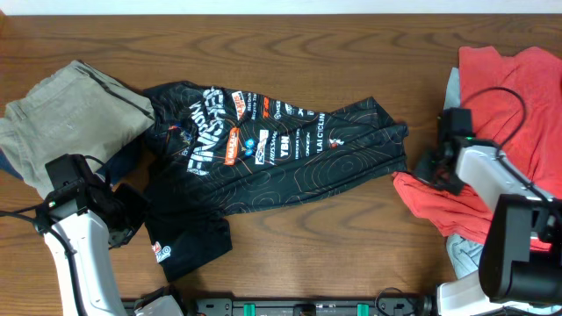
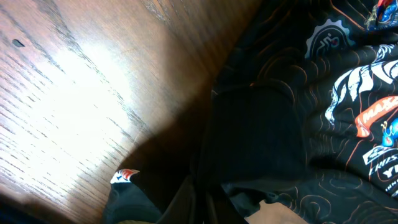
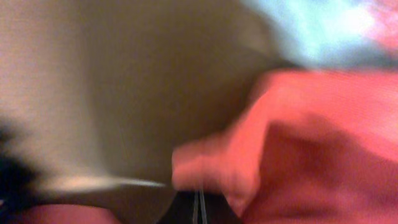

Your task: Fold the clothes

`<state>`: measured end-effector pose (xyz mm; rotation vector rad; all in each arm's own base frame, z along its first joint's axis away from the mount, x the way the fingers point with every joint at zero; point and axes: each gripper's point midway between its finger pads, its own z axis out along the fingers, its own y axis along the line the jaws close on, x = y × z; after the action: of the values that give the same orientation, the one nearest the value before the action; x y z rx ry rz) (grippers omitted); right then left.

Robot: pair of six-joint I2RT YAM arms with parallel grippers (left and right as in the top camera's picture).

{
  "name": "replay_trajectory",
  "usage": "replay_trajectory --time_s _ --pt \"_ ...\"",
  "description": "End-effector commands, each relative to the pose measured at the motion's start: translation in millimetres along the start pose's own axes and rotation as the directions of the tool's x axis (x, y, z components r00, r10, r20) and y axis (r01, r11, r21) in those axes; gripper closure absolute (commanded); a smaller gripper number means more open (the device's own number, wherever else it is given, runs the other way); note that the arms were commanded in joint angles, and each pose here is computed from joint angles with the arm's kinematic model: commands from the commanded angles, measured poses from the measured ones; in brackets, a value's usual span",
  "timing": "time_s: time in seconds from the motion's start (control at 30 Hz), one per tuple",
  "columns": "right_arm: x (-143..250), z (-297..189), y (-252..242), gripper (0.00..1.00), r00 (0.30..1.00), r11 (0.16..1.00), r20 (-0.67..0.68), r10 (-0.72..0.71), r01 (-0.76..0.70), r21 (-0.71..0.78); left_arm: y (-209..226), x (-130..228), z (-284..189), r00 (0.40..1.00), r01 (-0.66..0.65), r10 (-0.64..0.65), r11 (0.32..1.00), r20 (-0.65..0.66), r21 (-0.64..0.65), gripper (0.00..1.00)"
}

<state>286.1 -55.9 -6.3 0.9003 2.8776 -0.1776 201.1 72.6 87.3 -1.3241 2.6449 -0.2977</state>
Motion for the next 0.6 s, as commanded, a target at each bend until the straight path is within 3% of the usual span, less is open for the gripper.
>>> replay_trajectory --time_s 0.0,0.17,0.37,0.47,0.5,0.57 --pt "15.5 15.1 -71.9 0.98 0.966 0.932 -0.013 0.258 -0.245 0.268 0.3 -4.6 -3.4 1.0 -0.002 0.002 1.0 0.015 -0.005 0.94" --pt "8.9 15.3 -135.5 0.9 0.894 0.827 0.041 0.447 -0.43 0.361 0.1 -5.0 -3.4 1.0 -0.002 0.002 1.0 0.017 -0.004 0.94" --pt "-15.1 7.7 -193.9 0.87 0.755 0.692 0.111 0.647 -0.641 0.332 0.1 -5.0 -3.4 1.0 -0.002 0.002 1.0 0.017 -0.004 0.94" --pt "-39.1 2.5 -182.5 0.91 0.719 0.708 0.024 0.695 -0.689 0.156 0.1 -5.0 -3.4 1.0 -0.002 0.002 1.0 0.017 -0.004 0.94" --pt "-50.5 0.6 -171.7 0.92 0.742 0.74 -0.008 0.671 -0.668 0.071 0.1 -5.0 -3.4 1.0 -0.001 0.001 1.0 0.017 -0.004 0.94" --pt "-78.0 -10.0 -132.4 0.94 0.857 0.837 -0.062 0.511 -0.513 -0.189 0.1 -5.0 -3.4 1.0 0.001 -0.001 1.0 0.017 -0.004 0.94"
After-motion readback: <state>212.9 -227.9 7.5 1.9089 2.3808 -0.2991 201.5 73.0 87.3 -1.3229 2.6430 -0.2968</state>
